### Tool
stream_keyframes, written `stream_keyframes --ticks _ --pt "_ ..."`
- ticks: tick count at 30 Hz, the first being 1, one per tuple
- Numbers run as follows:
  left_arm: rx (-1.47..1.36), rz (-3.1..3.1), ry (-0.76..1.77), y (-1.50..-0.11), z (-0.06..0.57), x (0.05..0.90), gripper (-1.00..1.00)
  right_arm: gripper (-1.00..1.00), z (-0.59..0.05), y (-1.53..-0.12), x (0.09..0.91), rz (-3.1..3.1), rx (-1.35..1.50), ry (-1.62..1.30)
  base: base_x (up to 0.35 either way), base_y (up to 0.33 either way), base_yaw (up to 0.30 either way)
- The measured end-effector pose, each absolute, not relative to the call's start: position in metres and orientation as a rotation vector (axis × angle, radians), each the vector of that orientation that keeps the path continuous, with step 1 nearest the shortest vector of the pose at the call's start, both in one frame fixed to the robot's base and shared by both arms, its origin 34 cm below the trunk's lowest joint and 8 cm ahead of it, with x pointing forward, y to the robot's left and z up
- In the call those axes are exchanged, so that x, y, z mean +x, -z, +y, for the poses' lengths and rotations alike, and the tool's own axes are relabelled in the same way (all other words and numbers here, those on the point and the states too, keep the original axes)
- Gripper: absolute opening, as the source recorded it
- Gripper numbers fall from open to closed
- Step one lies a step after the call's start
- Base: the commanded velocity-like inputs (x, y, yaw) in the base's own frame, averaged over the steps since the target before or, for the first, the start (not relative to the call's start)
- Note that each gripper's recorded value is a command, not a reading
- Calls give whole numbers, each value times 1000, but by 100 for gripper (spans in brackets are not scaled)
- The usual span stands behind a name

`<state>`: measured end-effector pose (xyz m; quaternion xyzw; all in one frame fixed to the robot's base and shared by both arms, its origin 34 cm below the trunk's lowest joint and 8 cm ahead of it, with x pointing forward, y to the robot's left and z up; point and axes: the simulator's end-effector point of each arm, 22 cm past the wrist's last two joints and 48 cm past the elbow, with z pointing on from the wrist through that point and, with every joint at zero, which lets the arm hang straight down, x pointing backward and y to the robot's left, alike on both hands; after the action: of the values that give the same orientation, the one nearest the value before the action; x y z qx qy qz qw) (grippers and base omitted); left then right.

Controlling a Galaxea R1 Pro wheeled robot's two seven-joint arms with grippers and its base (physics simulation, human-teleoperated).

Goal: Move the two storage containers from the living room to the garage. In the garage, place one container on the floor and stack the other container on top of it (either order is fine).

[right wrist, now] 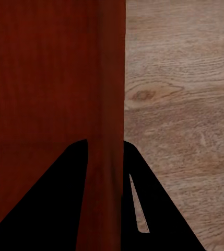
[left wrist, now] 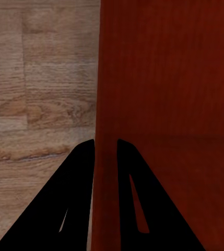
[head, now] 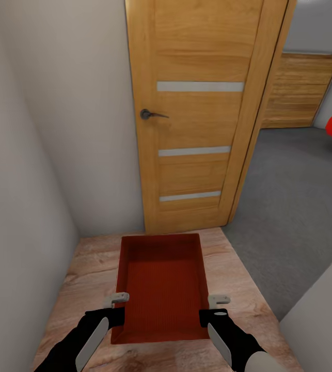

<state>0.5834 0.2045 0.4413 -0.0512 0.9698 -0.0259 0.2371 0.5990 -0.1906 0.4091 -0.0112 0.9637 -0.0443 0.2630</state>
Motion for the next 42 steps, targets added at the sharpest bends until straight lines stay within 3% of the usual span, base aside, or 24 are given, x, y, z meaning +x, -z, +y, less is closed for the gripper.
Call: stream_keyframes --ticks 13,21,35,42 --pt "-140 2653 71 -443 204 585 -100 -100 -191 -411 600 2601 -30 120 76 1 -233" --pt "-140 2651 71 -445 204 585 -100 -100 -191 -413 601 2599 -29 119 253 70 -219" --pt "-141 2650 71 -445 205 585 -100 -100 -190 -413 601 2598 -30 119 314 135 -25" --pt "-141 2649 72 -445 205 586 -100 -100 -190 -413 601 2597 -30 120 120 65 -51"
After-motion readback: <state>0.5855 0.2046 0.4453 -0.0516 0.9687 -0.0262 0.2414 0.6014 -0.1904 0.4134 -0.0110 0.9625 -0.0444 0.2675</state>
